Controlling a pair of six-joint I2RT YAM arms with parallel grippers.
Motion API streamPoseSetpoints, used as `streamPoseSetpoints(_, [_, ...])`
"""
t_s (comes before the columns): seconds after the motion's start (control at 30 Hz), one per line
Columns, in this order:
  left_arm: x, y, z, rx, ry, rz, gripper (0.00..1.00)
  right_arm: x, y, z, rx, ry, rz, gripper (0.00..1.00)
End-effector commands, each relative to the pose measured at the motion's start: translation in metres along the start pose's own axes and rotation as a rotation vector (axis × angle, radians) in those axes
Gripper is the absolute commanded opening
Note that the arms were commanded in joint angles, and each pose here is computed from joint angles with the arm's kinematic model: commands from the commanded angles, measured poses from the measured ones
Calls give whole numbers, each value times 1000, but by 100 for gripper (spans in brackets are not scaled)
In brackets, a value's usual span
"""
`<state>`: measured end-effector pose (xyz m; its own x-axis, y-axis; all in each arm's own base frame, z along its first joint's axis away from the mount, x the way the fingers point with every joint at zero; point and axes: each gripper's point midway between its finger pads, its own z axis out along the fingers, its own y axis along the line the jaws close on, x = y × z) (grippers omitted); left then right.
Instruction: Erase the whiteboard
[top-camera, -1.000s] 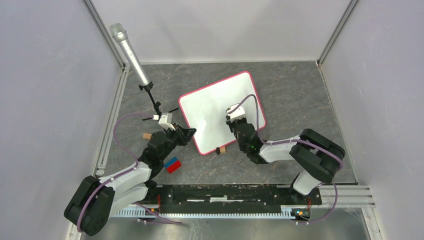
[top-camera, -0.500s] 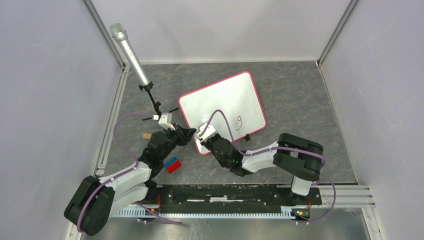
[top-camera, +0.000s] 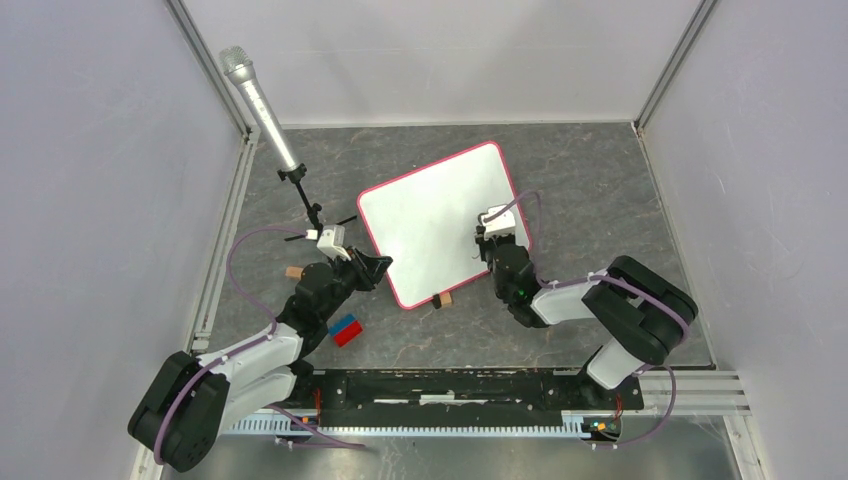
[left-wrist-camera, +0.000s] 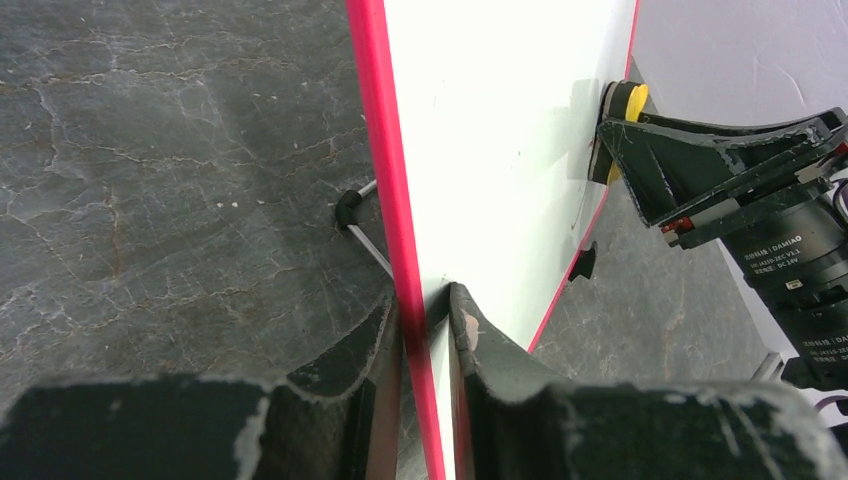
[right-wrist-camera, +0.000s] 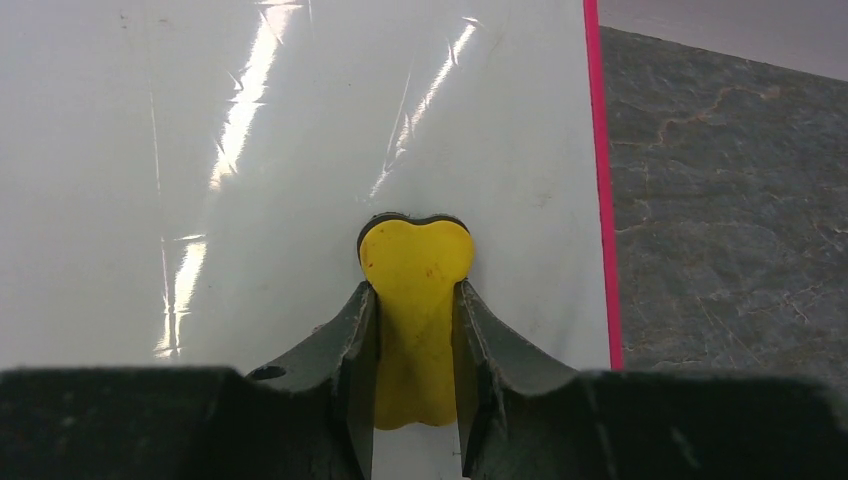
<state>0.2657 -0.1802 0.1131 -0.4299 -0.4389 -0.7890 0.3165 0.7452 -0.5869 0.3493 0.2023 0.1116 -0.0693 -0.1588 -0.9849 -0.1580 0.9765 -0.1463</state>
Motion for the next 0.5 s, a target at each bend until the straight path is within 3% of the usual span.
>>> streamPoseSetpoints(0.0, [0, 12, 1, -55, 0, 35, 2, 16, 14, 0, -67, 50, -20, 19])
streamPoseSetpoints(0.23, [0, 12, 1, -56, 3, 34, 2, 1, 80, -23, -240, -22, -37, 19])
streamPoseSetpoints(0.47, [0, 12, 3, -58, 5, 36, 2, 12, 20, -10, -70, 13, 21, 19])
